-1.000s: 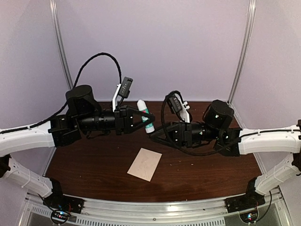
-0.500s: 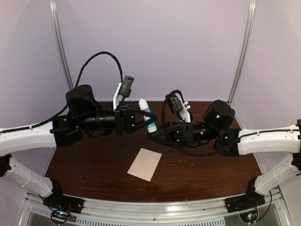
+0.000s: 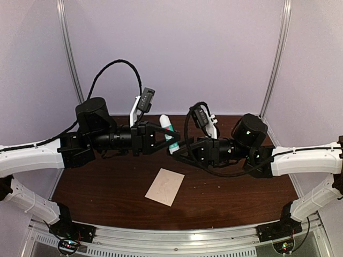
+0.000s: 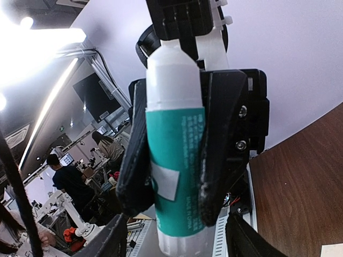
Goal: Place the letter into the envelope and seal it
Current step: Screw the solid glue into position.
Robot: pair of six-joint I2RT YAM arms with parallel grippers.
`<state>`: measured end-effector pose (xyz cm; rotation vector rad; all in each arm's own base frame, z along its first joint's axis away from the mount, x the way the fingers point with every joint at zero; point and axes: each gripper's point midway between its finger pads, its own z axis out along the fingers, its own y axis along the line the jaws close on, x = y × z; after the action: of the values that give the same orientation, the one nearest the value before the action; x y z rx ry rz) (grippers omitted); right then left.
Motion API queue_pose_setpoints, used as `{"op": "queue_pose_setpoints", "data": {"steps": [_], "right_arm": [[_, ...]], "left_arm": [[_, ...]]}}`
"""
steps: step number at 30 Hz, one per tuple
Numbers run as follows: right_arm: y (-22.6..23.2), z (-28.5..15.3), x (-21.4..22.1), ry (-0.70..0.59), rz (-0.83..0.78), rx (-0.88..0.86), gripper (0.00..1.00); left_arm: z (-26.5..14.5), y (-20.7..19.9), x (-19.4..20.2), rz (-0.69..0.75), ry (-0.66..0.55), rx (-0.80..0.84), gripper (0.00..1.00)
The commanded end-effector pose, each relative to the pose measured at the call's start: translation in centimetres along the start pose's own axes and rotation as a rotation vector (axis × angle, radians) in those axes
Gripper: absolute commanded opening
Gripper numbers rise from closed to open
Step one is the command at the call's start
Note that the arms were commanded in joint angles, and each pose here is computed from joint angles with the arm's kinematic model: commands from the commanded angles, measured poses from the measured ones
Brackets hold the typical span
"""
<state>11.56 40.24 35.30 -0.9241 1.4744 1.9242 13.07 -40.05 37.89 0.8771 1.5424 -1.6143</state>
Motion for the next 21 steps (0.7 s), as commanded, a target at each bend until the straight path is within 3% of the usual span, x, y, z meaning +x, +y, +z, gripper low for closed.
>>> {"op": "queue_pose_setpoints", "data": {"steps": [1, 6, 13, 17, 21], "right_arm": [[1.3, -0.5, -1.1, -0.045, -0.050, -0.021, 0.59], [1.7, -0.5, -1.3, -0.049, -0.053, -0.036, 0.43], [1.4, -0.4, -1.0, -0.037, -0.040, -0.034, 0.13], [0.3, -0.5, -1.4, -0.055, -0.056, 0.048, 0.08], [-2.9, -1.0, -2.3, -0.064, -0.090, 0.274, 0.05]], "left_arm": [[0.0, -1.7, -1.3, 0.025, -0.036, 0.053, 0.04], [0.1, -1.6, -1.2, 0.018, -0.035, 0.051, 0.03], [-0.1, -1.1, -1.3, 0.020, -0.051, 0.018, 0.03], [-0.4, 0.7, -1.1, 0.008, -0.055, -0.086, 0.02], [-0.9, 3.7, -0.5, -0.026, -0.050, -0.246, 0.02]]}}
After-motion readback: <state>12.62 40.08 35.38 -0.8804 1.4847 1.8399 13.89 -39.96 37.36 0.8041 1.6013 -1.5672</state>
